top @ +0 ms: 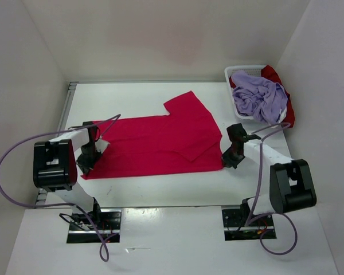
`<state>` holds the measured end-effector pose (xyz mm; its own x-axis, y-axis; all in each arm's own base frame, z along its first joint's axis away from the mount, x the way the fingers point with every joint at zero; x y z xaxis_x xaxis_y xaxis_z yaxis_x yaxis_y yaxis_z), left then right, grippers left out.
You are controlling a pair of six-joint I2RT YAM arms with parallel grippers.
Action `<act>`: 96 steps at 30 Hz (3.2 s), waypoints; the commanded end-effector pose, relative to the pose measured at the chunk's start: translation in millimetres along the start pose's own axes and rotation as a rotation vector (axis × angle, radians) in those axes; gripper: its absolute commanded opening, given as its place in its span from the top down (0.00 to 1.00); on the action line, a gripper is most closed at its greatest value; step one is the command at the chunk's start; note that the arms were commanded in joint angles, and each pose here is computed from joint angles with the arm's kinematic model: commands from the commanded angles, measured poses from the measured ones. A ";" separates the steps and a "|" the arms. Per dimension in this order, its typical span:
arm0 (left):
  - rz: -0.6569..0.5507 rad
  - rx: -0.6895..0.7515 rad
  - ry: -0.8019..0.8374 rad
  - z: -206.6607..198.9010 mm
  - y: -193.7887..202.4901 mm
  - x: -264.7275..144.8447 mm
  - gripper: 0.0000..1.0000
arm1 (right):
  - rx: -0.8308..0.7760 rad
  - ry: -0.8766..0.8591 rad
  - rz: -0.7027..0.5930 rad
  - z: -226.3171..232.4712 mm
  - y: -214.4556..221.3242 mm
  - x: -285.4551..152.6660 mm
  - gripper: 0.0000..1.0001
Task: Fold and stack the t-shirts
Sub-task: Fold the flattened tshirt in 1/3 of the way, then grap the side of the flattened tshirt closest away from the robot with both arms
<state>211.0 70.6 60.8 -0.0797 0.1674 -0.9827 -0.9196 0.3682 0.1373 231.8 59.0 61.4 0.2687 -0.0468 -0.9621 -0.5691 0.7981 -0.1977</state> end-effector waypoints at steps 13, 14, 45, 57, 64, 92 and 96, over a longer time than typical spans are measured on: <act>0.243 0.146 -0.105 -1.0 73.8 -29.7 0.77 | 0.011 0.036 0.107 -36.4 85.8 -103.4 0.53; 0.254 0.136 -0.095 -0.5 77.3 -30.0 0.67 | 0.009 0.021 0.108 -35.3 87.4 -108.2 0.37; -0.472 -0.396 -0.081 151.4 -131.3 -57.3 0.31 | -0.694 -0.231 -0.332 340.4 -102.8 57.7 0.13; -0.425 -0.457 -0.069 160.5 -136.2 -29.3 0.28 | -0.773 -0.350 -0.212 360.3 -45.8 106.5 0.28; -0.417 -0.468 -0.077 166.2 -136.3 -23.1 0.28 | -0.771 -0.345 -0.181 356.8 -41.4 110.1 1.00; -0.361 -0.367 0.199 123.3 -151.2 22.1 0.86 | -0.816 -0.424 -0.170 350.6 -45.5 -10.5 1.00; -0.359 -0.325 0.195 118.4 -141.0 14.2 1.00 | -0.821 -0.432 -0.152 340.3 -44.4 -37.4 1.00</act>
<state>418.6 141.5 66.1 0.3610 -0.0449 -0.9315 -0.9312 0.0359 -0.3627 527.6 231.4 111.1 0.5240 0.1929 -0.8296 -0.8517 0.1165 -0.5109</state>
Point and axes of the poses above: each gripper's point midway between its finger pads, its own x axis out along the fingers, its own z axis along the line the jaws close on, y = z × x, the point moved 5 cm from there along -x, back along the fingers, and after that the axes turned 3 degrees about x, right-handed, at the moved point
